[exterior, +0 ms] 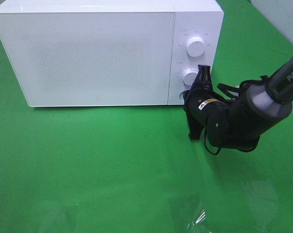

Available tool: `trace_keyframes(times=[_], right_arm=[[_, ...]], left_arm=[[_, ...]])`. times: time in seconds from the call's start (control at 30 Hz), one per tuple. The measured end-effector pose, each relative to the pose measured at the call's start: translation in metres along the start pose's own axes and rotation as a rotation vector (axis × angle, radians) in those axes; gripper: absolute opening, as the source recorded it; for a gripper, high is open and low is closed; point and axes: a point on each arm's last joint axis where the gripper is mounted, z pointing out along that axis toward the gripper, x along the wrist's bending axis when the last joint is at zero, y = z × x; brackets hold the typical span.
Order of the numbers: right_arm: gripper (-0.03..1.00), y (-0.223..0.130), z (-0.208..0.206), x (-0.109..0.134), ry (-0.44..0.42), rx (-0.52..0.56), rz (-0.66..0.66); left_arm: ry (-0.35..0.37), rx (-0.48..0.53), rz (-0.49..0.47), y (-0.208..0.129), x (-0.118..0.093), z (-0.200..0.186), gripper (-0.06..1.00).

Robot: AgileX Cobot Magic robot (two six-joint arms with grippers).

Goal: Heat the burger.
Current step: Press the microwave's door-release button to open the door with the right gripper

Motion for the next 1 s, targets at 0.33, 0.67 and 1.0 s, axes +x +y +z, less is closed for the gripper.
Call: trace_keyframes(times=[0.33,0.67,1.0], right_arm=[[0.0,0.0,-0.001,0.0,0.024,0.001,0.014],[0.0,-0.001,0.002,-0.001,0.042,-0.015,0.022],[0.0,-0.007,0.016,-0.006,0.052,-0.06,0.024]], left_arm=[[0.0,0.0,0.0,0.0,0.0,0.0,0.98],[0.0,0.0,0.0,0.0,0.0,0.0,0.98],[0.0,0.0,0.0,0.0,0.0,0.0,0.98]])
